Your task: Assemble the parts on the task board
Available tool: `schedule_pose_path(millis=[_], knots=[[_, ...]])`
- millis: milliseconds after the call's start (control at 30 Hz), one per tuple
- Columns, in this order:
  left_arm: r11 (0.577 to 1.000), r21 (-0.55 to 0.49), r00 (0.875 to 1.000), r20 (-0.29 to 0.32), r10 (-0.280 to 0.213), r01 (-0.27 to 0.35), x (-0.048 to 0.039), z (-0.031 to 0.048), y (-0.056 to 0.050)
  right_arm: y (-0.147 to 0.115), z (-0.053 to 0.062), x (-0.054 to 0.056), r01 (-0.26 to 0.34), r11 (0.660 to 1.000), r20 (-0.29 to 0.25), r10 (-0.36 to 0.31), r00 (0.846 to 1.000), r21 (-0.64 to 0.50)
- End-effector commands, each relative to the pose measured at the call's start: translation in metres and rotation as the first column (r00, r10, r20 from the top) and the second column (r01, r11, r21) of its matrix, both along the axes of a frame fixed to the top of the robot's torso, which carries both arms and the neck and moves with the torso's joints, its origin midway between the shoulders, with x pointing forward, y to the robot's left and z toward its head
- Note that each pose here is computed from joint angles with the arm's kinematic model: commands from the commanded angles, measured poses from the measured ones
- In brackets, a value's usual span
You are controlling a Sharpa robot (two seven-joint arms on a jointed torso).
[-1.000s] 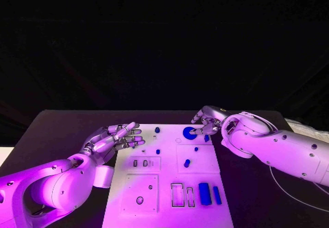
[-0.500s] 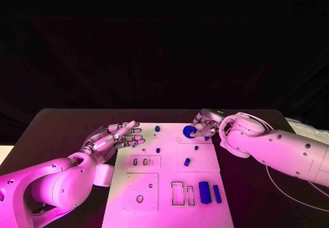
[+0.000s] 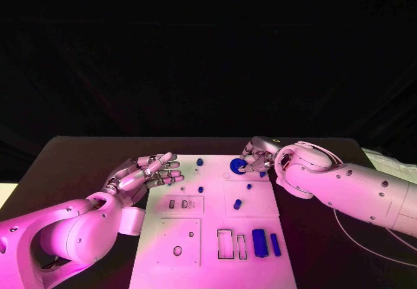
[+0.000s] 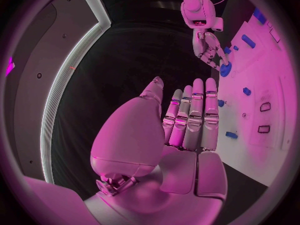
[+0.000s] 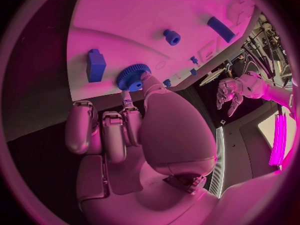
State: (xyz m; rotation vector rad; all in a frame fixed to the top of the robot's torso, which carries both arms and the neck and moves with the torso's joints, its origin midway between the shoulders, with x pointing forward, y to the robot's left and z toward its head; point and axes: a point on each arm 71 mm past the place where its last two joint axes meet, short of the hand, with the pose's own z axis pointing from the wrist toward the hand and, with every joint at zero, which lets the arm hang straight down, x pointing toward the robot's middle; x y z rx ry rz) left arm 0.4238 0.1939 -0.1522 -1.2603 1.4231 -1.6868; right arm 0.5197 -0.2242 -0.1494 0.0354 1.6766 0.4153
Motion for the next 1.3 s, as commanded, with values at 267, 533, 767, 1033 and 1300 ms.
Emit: schedule_pose_path(millis=[267,533,767,1033,1300], knots=[[1.0,-0.016,1.0,0.002,-0.026,0.026,-0.0007,0.0013,-0.003,0.007,-0.002,-0.004,-0.003,0.989,0.076,0.015,0.997,-0.151],[1.0,-0.015,1.0,0.0,-0.028,0.028,-0.0007,0.0011,-0.003,0.014,-0.002,-0.008,-0.013,0.985,0.111,0.033,0.993,-0.173],[0.999,-0.015,1.0,-0.002,-0.029,0.029,-0.0008,0.001,-0.003,0.02,-0.001,-0.012,-0.031,0.987,0.12,0.051,0.991,-0.16],[0.999,-0.015,1.0,-0.003,-0.031,0.031,-0.0008,0.0009,-0.003,0.029,0.004,-0.017,-0.046,0.993,0.164,0.063,0.984,-0.107],[1.0,-0.013,1.0,-0.003,-0.026,0.026,0.0001,0.0006,-0.001,0.051,0.013,-0.027,-0.096,0.993,0.206,0.107,0.973,-0.062]])
